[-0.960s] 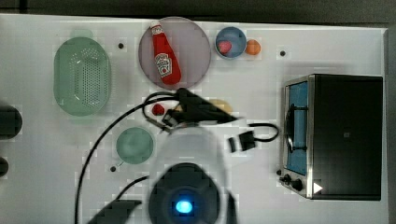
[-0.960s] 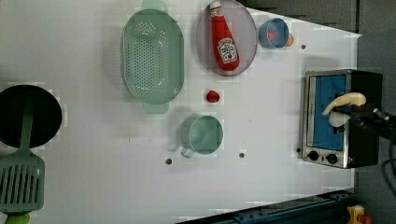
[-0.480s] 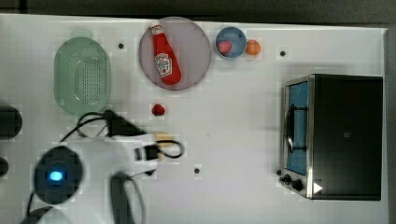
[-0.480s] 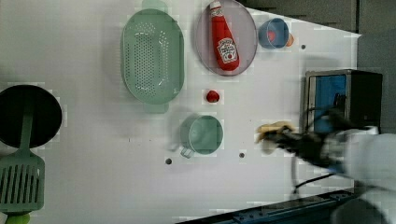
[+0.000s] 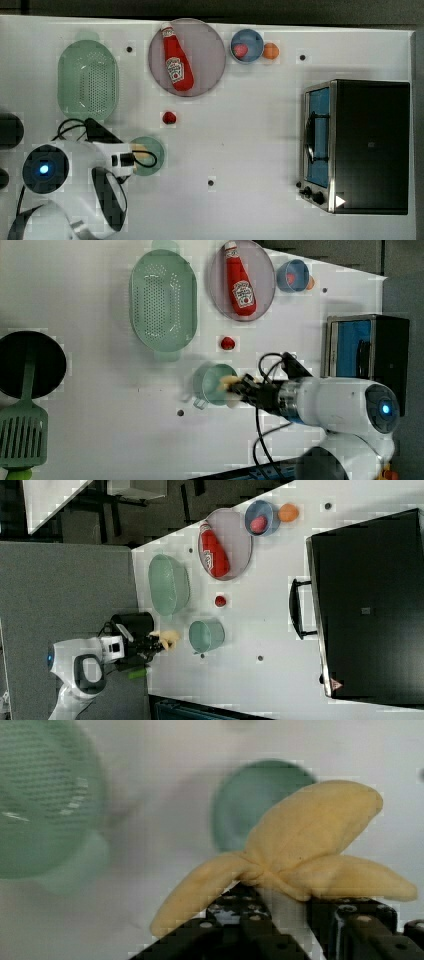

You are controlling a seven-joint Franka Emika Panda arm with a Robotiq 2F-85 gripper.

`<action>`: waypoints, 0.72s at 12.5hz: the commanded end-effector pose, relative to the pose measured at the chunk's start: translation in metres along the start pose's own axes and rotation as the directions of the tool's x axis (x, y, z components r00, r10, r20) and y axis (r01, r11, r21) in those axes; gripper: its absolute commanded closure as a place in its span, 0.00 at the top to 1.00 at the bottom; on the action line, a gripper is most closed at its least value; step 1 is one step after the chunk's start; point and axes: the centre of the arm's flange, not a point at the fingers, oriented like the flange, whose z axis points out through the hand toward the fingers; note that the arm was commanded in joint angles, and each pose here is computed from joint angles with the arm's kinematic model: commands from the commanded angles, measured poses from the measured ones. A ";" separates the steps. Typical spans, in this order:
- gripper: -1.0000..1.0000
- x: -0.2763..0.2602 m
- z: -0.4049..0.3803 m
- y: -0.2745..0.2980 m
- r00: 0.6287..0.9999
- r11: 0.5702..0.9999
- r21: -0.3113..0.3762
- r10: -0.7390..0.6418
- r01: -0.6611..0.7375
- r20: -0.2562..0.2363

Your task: Pick Banana and place it in mug.

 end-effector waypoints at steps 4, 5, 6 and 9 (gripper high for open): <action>0.43 0.027 0.055 0.011 0.992 0.992 -0.016 0.123 -0.123 0.032; 0.54 0.029 0.058 0.014 0.991 0.991 -0.023 0.129 -0.128 0.033; 0.64 0.031 0.056 0.014 0.991 0.991 -0.012 0.132 -0.132 0.028; 0.99 0.032 0.055 0.013 0.991 0.991 -0.003 0.132 -0.132 0.025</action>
